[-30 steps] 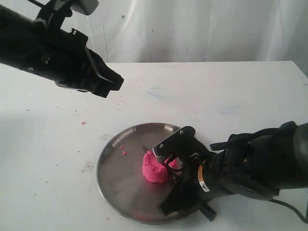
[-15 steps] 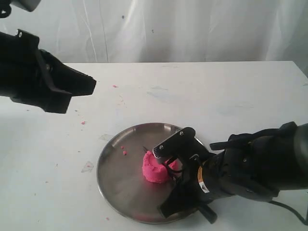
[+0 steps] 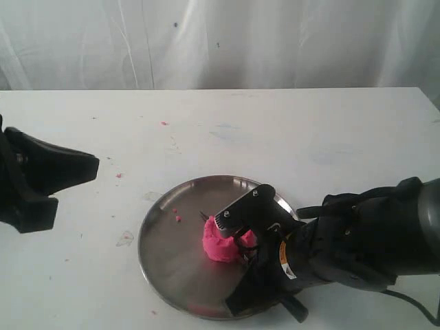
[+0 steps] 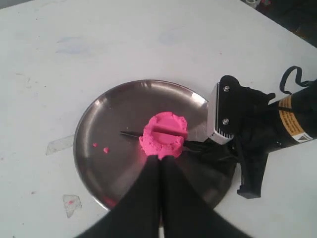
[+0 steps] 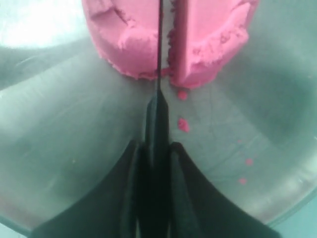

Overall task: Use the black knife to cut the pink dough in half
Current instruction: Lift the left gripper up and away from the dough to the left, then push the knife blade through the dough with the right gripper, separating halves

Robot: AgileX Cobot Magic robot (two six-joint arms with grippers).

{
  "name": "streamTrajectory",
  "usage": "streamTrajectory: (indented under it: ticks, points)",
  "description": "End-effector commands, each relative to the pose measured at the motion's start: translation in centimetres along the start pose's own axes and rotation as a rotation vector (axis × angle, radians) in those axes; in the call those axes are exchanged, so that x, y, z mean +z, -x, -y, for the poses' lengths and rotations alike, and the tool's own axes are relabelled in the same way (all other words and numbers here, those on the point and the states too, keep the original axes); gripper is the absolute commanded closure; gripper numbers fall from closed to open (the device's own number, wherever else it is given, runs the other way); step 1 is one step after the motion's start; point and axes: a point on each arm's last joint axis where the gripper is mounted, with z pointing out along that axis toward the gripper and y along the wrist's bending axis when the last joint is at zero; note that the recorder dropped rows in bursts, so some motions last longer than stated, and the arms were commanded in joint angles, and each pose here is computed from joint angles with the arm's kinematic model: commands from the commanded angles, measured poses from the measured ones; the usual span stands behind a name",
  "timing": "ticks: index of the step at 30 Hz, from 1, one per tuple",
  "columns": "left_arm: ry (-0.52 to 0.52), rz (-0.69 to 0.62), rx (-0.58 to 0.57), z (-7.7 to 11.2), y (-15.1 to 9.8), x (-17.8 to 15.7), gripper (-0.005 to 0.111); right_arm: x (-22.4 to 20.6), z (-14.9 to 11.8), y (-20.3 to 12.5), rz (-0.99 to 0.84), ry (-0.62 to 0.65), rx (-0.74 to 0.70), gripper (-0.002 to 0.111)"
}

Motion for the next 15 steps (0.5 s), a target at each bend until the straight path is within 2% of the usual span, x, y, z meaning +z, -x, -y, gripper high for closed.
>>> streamTrajectory:
  ticks: [1,11,15]
  points:
    - [-0.004,-0.015,-0.038,0.03,-1.42,0.08,0.107,-0.05,0.05,-0.43,-0.042,-0.021,-0.015,0.108]
    - [-0.012,-0.029,-0.044,0.08,-1.7,0.16,0.107,-0.06,0.15,-0.43,-0.046,-0.031,-0.046,0.108]
    - [-0.014,-0.033,-0.044,0.1,-1.73,0.16,0.107,-0.01,1.0,-0.39,-0.047,-0.048,-0.024,0.108]
